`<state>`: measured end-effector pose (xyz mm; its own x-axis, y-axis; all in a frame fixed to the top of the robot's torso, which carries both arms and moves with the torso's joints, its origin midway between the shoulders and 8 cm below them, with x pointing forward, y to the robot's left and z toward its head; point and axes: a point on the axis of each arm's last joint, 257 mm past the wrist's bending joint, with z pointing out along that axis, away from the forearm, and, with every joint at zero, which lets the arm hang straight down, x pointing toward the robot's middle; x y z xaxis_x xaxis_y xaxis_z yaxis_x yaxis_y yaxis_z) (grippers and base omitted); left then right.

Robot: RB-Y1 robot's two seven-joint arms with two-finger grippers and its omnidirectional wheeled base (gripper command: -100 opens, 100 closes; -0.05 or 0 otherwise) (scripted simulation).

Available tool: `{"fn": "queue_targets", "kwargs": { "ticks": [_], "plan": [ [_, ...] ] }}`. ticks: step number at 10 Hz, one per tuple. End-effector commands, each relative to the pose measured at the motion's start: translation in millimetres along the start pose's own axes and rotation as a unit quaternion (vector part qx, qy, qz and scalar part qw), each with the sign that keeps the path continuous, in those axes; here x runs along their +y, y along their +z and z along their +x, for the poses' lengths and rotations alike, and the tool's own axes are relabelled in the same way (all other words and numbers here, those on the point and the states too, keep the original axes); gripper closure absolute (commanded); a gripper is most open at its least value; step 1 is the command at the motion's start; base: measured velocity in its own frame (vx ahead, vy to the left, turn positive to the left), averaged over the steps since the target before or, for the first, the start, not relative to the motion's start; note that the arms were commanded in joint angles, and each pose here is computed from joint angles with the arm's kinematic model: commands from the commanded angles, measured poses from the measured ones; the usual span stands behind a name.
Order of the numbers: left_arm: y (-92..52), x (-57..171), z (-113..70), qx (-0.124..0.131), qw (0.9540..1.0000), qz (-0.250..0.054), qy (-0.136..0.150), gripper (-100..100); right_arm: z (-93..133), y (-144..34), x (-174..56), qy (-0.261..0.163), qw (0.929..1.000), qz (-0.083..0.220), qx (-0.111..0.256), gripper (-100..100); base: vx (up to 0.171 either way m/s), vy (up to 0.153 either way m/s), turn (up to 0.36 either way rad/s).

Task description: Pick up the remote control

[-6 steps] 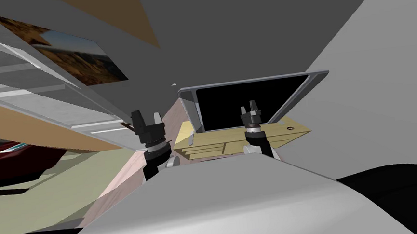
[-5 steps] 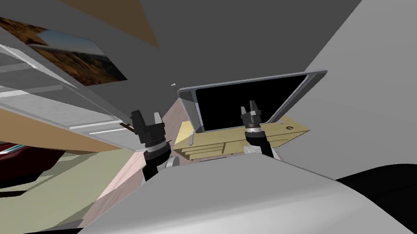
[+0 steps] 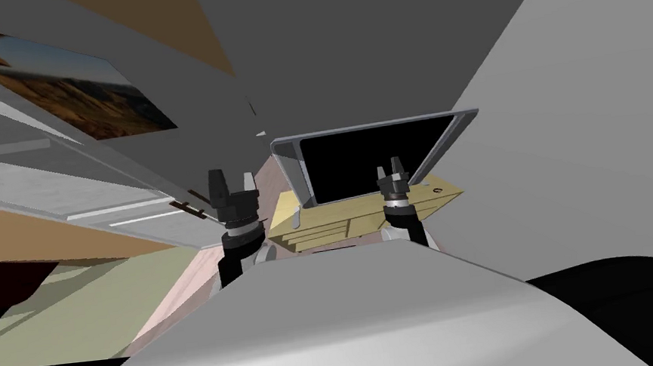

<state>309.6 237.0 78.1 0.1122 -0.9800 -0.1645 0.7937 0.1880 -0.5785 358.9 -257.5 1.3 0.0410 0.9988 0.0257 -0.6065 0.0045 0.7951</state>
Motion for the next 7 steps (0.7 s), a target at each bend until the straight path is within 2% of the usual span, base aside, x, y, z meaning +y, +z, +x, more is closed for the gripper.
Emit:
{"fn": "queue_targets", "kwargs": {
  "ticks": [1,5,7],
  "plan": [
    [2.7,-1,4.6,0.019,0.9998,0.005,-0.006,-100,0,0.0,0,0.000,1.0000,0.000,0.000,0,-0.059,0.074,-0.224],
    [7.4,9,17.1,0.069,0.9973,0.002,-0.025,-100,0,0.0,0,0.000,1.0000,0.000,0.000,0,-0.068,0.076,-0.319],
    [6.8,16,23.0,0.091,0.9954,-0.005,-0.030,-100,0,-0.1,0,0.000,1.0000,0.000,0.000,0,-0.044,0.042,-0.116]
  ]
}}
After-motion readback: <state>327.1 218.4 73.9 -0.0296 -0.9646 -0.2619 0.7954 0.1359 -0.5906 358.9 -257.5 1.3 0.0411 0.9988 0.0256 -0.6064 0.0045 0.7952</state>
